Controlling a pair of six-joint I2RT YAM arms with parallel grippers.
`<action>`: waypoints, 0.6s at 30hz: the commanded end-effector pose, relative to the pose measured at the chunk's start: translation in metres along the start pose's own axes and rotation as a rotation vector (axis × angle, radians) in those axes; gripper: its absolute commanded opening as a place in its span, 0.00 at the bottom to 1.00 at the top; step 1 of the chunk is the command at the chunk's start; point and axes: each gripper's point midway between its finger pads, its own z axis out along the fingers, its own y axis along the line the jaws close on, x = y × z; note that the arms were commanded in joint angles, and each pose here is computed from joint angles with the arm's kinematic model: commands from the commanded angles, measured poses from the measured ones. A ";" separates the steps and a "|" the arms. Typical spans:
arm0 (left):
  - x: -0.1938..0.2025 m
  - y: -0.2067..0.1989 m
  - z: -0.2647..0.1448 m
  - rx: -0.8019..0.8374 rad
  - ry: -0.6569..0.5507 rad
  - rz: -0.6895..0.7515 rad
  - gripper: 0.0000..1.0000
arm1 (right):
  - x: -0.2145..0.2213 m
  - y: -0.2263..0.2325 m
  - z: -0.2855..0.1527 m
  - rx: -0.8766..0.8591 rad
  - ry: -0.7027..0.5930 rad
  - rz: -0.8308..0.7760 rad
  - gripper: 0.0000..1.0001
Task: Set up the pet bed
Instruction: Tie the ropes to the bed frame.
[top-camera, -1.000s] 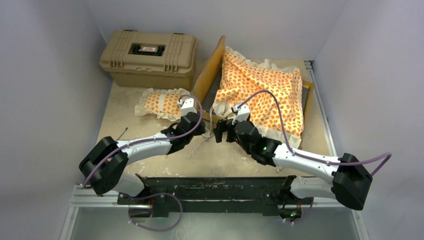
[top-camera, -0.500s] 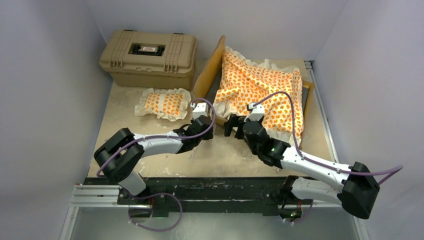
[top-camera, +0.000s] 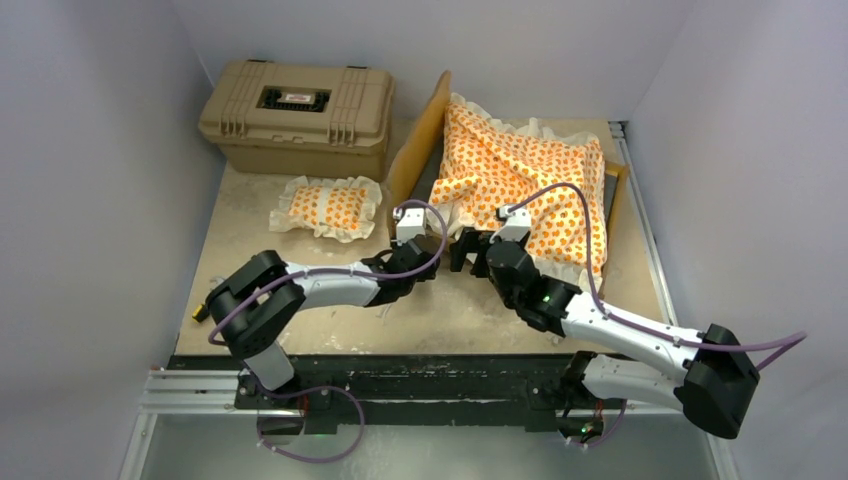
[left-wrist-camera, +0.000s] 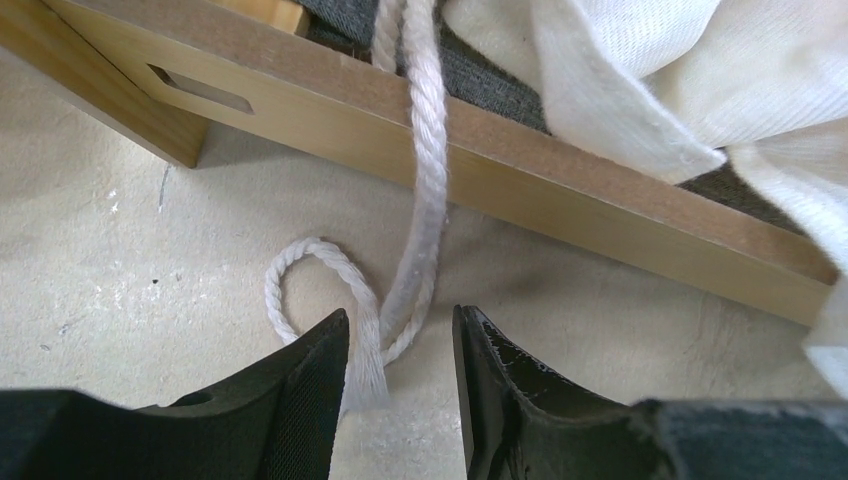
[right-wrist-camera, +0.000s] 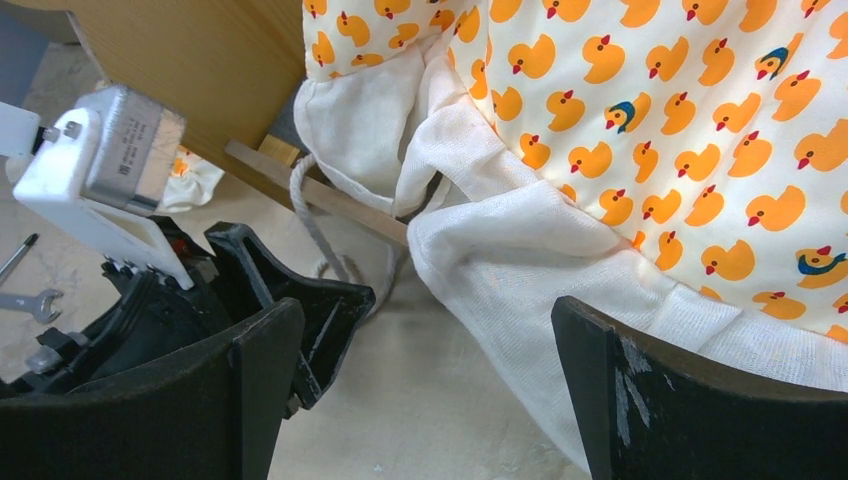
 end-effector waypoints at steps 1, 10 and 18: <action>-0.007 -0.009 0.005 -0.016 -0.030 0.005 0.42 | -0.005 -0.007 0.000 0.024 -0.024 0.021 0.99; -0.006 -0.008 0.012 -0.046 -0.043 0.001 0.42 | -0.003 -0.009 0.000 0.023 -0.024 0.026 0.99; -0.004 -0.007 0.022 -0.074 -0.056 0.015 0.42 | -0.005 -0.011 -0.002 0.021 -0.030 0.032 0.99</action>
